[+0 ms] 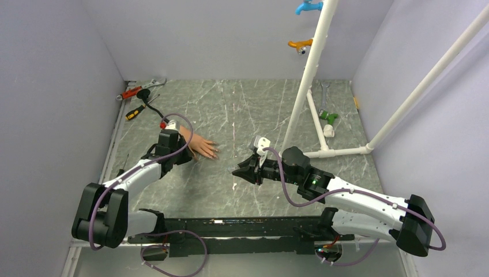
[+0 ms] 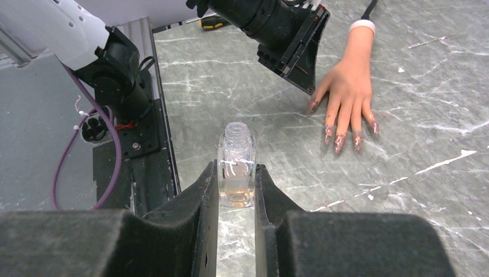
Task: Paint the nails
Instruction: Paint the nail polish on the nail.
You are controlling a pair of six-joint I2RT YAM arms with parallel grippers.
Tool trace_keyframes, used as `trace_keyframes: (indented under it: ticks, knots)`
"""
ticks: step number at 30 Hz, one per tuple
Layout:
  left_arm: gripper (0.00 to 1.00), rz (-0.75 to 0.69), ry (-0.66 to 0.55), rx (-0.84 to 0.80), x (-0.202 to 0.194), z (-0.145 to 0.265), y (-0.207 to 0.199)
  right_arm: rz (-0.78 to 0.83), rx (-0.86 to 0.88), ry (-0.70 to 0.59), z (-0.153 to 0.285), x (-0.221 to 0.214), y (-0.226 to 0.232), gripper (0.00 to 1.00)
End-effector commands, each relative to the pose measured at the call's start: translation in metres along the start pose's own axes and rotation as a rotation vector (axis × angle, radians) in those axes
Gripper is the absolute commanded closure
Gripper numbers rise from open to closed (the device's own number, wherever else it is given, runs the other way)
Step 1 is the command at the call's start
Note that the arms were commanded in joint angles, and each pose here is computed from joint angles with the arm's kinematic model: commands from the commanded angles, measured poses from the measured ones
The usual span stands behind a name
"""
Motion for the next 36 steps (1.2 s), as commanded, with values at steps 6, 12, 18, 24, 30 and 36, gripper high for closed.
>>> trace_keyframes:
  ticks: [6, 12, 18, 24, 30, 36]
  knots:
    - [1.0, 0.006, -0.055, -0.027, 0.008, -0.005, -0.003, 0.023, 0.002, -0.048, -0.003, 0.006, 0.0, 1.0]
    - [1.0, 0.014, -0.053, -0.047, 0.005, -0.006, -0.004, 0.022, 0.003, -0.046, -0.004, 0.006, 0.0, 1.0]
    - [1.0, 0.016, -0.05, -0.055, 0.003, -0.005, -0.004, 0.022, 0.002, -0.046, -0.004, 0.006, 0.0, 1.0]
    - [1.0, 0.025, -0.046, -0.068, 0.001, -0.003, -0.004, 0.019, 0.007, -0.045, -0.005, 0.007, 0.0, 1.0]
    - [1.0, 0.032, -0.056, -0.081, 0.001, 0.002, -0.005, 0.019, 0.01, -0.047, -0.005, 0.007, 0.001, 1.0]
    - [1.0, 0.035, -0.059, -0.091, 0.0, 0.005, -0.006, 0.016, 0.022, -0.047, -0.007, 0.008, 0.001, 1.0]
Point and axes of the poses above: each gripper's point midway between its finger pads, its own z axis back along the fingers, its own y axis along the line the jaws close on, x = y × z, the point moved 9 cm from there along z, back along the fingers, and after that the axes turned 4 degrees about -z, right-handed, at the moved point
